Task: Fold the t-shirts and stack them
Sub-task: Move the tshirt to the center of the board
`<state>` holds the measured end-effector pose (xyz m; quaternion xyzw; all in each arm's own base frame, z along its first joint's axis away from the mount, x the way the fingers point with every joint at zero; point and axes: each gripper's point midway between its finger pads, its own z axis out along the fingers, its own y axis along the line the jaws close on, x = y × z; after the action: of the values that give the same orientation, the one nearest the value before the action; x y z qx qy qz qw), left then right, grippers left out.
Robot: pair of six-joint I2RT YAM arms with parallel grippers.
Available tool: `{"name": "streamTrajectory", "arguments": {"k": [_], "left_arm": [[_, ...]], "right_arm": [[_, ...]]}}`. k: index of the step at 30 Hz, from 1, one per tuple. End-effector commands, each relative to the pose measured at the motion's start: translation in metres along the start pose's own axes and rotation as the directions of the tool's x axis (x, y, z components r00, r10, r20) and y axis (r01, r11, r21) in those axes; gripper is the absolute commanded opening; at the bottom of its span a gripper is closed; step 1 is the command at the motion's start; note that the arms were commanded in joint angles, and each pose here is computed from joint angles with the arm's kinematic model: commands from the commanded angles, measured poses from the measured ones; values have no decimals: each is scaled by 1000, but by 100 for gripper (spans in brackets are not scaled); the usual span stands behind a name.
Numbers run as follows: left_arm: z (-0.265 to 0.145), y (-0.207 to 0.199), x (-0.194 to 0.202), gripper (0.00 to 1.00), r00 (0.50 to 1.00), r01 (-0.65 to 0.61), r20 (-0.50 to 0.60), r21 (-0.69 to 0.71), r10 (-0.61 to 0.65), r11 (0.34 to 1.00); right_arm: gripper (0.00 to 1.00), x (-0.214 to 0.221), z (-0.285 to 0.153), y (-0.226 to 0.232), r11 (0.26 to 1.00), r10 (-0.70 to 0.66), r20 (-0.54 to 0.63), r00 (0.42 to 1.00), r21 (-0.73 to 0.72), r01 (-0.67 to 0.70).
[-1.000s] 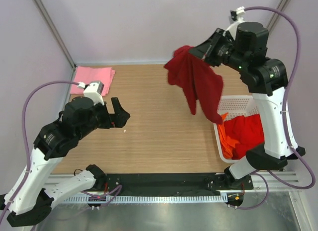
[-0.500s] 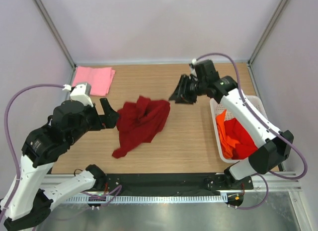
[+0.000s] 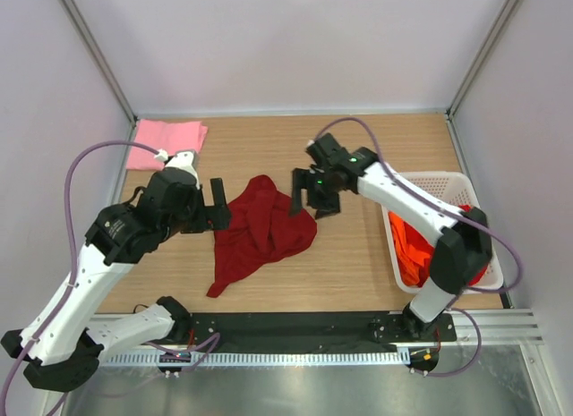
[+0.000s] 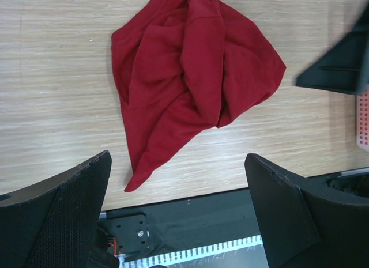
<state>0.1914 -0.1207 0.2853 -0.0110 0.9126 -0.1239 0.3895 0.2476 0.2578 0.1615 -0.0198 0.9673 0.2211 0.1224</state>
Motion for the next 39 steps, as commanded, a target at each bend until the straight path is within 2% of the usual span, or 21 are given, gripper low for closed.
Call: {"name": "streamTrajectory", "arguments": {"k": [1, 2, 5, 6, 10, 12, 16, 22, 24, 29, 32, 33, 34, 36, 37, 39], "left_arm": [[-5, -5, -13, 99, 997, 58, 56, 25, -60, 998], [-7, -4, -14, 98, 995, 70, 69, 29, -72, 997], [-14, 0, -18, 99, 987, 95, 124, 47, -100, 994], [-16, 1, -20, 99, 984, 107, 139, 51, -114, 993], [-24, 7, -19, 99, 979, 121, 158, 49, -127, 991], [-25, 10, -18, 99, 979, 120, 158, 39, -125, 992], [-26, 13, -14, 99, 979, 124, 156, 35, -128, 992], [-22, 11, -13, 99, 981, 121, 146, 34, -125, 992], [-19, 9, -15, 99, 983, 111, 143, 29, -114, 993], [-20, 1, -25, 99, 985, 88, 145, 44, -94, 995], [-19, -1, -26, 99, 987, 76, 140, 45, -82, 996], [-19, -1, -26, 99, 987, 72, 140, 45, -77, 996], [-19, 0, -25, 99, 988, 68, 137, 41, -73, 997], [-17, 1, -23, 100, 989, 59, 131, 35, -63, 998], [-15, 1, -22, 100, 990, 53, 129, 34, -57, 998], [-10, -2, -18, 99, 994, 36, 105, 38, -39, 999]], "right_arm": [[79, -33, 27, 70, 986, -135, 76, 988, -93, 142], [79, -23, 53, 81, 983, -162, 27, 986, -86, 164], [76, -30, 71, 116, 977, -181, 37, 983, -108, 184], [70, -23, 91, 107, 985, -166, -20, 986, -61, 164], [64, -9, 96, 111, 987, -159, -44, 986, -28, 158], [64, -5, 93, 115, 986, -155, -31, 987, -68, 153], [59, 22, 87, 94, 992, -121, -85, 989, -48, 117], [53, 54, 99, 92, 989, -66, -150, 986, -144, 44], [55, 54, 107, 108, 972, -61, -159, 985, -233, 22], [53, 47, 126, 117, 970, -48, -159, 986, -244, 8], [22, 34, 123, 119, 974, -71, -127, 989, -225, 41], [11, 32, 118, 107, 985, -58, -137, 989, -171, 35], [1, 18, 106, 105, 989, -56, -86, 995, -143, 43], [1, 3, 88, 75, 999, -33, -63, 998, -46, 30], [1, -14, 66, 63, 1000, -28, 9, 1000, -8, 28], [1, -22, 40, 33, 997, -21, 25, 999, 69, 19]]}}
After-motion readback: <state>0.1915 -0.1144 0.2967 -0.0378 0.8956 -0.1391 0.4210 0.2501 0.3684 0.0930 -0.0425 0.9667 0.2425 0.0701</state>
